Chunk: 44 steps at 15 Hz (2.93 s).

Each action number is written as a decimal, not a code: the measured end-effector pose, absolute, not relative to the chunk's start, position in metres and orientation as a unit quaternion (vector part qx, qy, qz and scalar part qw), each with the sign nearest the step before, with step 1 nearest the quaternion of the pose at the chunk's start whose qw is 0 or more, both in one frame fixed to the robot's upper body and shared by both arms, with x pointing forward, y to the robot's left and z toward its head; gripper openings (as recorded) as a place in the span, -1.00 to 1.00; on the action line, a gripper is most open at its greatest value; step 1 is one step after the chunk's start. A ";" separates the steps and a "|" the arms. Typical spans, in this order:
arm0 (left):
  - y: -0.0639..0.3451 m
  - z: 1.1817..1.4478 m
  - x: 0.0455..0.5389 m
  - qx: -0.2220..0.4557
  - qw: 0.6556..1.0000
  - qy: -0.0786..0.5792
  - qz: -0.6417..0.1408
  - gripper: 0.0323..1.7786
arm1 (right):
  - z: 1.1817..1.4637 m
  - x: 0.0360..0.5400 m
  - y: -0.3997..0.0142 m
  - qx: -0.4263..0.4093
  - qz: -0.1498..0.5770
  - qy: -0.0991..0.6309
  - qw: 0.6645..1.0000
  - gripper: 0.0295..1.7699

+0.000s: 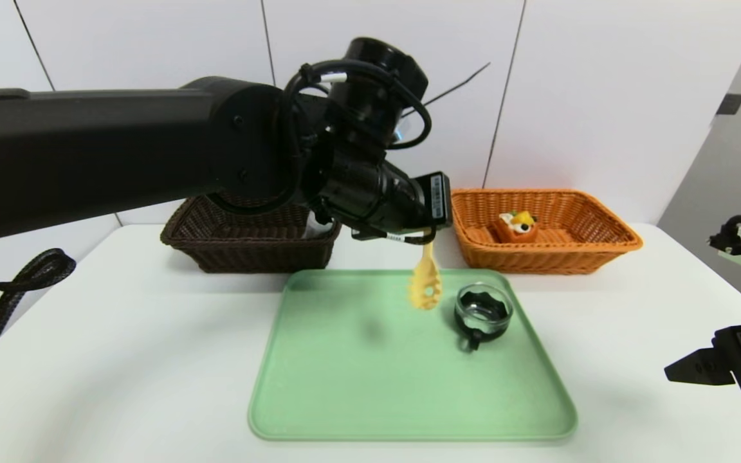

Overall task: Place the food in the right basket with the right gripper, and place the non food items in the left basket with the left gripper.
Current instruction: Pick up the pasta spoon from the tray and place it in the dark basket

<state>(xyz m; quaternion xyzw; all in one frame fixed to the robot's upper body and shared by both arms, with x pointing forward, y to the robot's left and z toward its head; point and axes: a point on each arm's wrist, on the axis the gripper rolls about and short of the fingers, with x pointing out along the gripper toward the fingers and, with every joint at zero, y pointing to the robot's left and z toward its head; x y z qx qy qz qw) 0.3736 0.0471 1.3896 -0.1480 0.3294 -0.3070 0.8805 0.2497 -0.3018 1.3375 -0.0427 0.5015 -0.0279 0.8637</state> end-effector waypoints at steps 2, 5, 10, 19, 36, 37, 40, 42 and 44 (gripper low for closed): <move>0.052 1.406 0.379 -0.162 0.908 0.258 -0.288 -0.89 | 1.338 0.248 -0.301 -0.043 -0.026 0.500 0.865 0.92; 0.073 1.421 0.402 -0.138 0.957 0.142 -0.210 -0.89 | 1.339 0.246 -0.301 -0.044 -0.025 0.498 0.866 0.92; 0.129 1.434 0.434 -0.167 0.978 0.081 -0.097 -0.89 | 1.340 0.246 -0.302 -0.048 -0.022 0.495 0.867 0.92; 0.202 1.387 0.453 -0.259 0.964 0.051 0.021 -0.89 | 1.339 0.244 -0.302 -0.052 -0.027 0.496 0.866 0.92; 0.265 1.311 0.495 -0.251 0.961 0.052 0.106 -0.89 | 1.352 0.245 -0.303 -0.067 -0.023 0.431 0.899 0.92; 0.264 1.309 0.496 -0.249 0.961 0.055 0.106 -0.89 | 1.352 0.245 -0.303 -0.067 -0.023 0.430 0.900 0.92; 0.264 1.303 0.500 -0.248 0.961 0.061 0.108 -0.89 | 1.352 0.244 -0.303 -0.067 -0.024 0.430 0.900 0.92; 0.263 1.297 0.502 -0.246 0.961 0.067 0.108 -0.89 | 1.352 0.244 -0.303 -0.068 -0.025 0.430 0.900 0.92; 0.262 1.293 0.505 -0.245 0.961 0.072 0.110 -0.89 | 1.352 0.244 -0.303 -0.070 -0.024 0.430 0.900 0.92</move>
